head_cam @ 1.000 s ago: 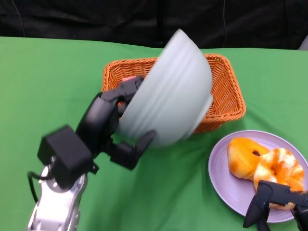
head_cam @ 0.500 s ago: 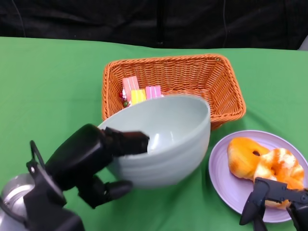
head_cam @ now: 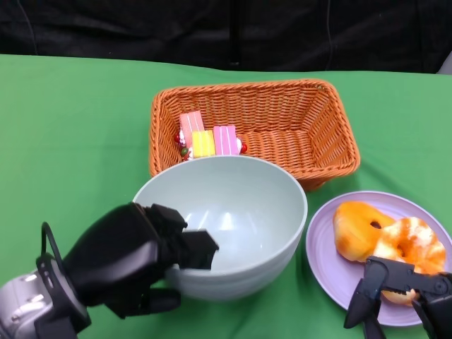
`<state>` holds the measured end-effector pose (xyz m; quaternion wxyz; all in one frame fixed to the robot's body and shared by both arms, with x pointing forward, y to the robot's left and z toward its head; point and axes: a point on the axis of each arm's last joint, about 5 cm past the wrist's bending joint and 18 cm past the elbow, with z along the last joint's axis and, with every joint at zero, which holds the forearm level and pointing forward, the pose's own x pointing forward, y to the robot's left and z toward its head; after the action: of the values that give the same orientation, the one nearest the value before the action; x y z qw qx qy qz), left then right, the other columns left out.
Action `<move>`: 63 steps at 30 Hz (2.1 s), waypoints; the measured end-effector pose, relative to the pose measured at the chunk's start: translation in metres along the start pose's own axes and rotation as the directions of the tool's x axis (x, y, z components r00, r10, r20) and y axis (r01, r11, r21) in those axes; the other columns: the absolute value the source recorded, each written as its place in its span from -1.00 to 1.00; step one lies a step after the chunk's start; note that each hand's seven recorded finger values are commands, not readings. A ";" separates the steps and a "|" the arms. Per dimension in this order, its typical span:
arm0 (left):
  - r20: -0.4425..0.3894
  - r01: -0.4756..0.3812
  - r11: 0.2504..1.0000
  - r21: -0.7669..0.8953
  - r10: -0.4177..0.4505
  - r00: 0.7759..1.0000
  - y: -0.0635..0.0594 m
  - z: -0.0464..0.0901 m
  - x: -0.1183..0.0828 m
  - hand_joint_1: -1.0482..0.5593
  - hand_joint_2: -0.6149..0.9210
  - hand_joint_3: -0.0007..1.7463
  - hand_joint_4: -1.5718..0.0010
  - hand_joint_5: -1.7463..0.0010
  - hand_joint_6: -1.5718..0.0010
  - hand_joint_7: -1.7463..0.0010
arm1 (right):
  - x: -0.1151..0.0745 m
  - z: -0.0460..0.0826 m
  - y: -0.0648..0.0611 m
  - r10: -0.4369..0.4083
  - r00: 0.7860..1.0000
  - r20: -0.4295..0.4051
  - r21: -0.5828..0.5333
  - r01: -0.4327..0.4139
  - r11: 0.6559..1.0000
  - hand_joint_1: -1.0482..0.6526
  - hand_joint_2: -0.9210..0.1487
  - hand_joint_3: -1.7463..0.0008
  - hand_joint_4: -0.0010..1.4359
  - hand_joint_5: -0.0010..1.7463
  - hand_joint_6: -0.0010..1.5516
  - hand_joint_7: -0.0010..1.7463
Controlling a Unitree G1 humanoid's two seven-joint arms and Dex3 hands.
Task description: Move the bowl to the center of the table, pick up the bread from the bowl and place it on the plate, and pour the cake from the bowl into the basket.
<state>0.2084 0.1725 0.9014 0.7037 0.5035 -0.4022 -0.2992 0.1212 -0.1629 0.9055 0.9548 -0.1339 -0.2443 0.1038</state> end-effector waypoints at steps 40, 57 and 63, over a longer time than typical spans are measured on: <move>-0.077 0.375 0.919 0.124 -0.368 0.927 -0.011 0.007 0.000 -0.38 1.00 -0.92 0.32 0.40 0.18 0.99 | 0.032 0.011 0.030 0.011 0.996 0.084 0.142 -0.023 0.990 0.20 0.36 -1.00 0.31 0.98 0.12 0.68; -0.165 0.390 0.911 -0.137 -0.409 0.897 0.034 0.024 -0.008 -0.88 1.00 -0.69 0.87 0.64 0.68 1.00 | 0.030 0.009 0.030 -0.018 0.997 0.078 0.150 0.006 0.989 0.19 0.33 -1.00 0.30 1.00 0.12 0.69; -0.168 0.292 0.914 -0.282 -0.347 0.923 0.054 0.025 -0.014 -0.91 1.00 -0.65 0.86 0.62 0.67 0.99 | 0.030 0.008 0.029 -0.020 0.997 0.074 0.162 0.008 0.987 0.19 0.31 -1.00 0.30 1.00 0.12 0.70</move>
<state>0.1809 0.1896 0.9531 0.7422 0.4989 -0.1944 -0.4031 0.1392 -0.1256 0.9165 0.9533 -0.0502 -0.2720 0.1216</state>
